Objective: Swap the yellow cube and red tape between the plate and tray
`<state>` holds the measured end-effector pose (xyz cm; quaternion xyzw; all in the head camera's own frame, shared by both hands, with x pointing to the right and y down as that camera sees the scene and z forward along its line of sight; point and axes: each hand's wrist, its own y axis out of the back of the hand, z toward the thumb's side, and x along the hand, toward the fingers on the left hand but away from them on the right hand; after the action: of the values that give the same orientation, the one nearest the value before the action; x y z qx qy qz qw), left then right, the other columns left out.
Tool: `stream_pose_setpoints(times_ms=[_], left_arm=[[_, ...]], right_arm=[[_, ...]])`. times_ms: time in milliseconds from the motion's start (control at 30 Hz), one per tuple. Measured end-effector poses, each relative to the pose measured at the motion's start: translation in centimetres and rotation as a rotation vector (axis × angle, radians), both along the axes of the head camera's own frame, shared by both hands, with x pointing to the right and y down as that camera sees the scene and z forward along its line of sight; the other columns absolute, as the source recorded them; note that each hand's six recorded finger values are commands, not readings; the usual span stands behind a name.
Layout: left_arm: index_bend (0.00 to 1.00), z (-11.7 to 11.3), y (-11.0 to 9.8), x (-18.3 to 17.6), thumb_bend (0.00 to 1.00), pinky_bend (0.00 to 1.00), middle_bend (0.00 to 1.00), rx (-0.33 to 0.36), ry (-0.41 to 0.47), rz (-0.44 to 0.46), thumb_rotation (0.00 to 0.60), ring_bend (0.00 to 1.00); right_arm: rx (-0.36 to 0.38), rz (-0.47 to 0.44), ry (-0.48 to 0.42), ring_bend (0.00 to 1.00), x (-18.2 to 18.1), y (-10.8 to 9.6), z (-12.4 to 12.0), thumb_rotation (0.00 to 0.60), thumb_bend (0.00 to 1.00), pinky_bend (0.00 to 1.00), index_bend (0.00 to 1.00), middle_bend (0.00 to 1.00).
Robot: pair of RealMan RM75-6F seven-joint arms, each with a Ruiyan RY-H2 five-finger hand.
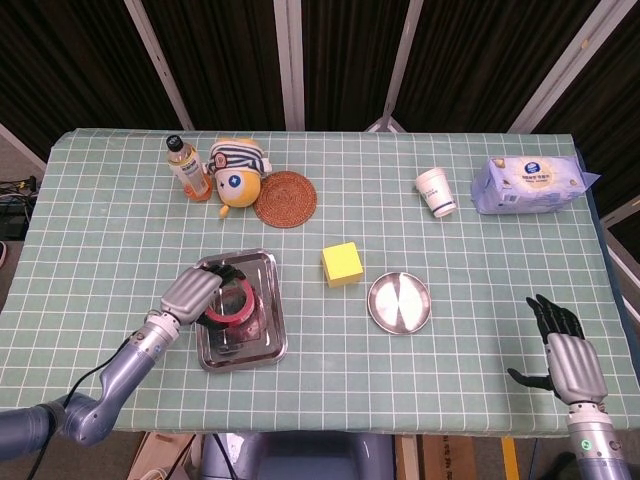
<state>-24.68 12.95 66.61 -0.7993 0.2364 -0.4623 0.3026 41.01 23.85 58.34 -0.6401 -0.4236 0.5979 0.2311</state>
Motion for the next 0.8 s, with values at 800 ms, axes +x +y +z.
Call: stream_pose_setpoints(times_ms=[800], left_arm=[[0.26,1.8,2.9,15.1,0.23,0.31,0.14,-0.019,0.267,0.060,0.600,0.11]], right_arm=[[0.040,0.014,-0.012,0.00,0.6,-0.2,-0.8,0.600,0.02,0.00,0.00,0.00]])
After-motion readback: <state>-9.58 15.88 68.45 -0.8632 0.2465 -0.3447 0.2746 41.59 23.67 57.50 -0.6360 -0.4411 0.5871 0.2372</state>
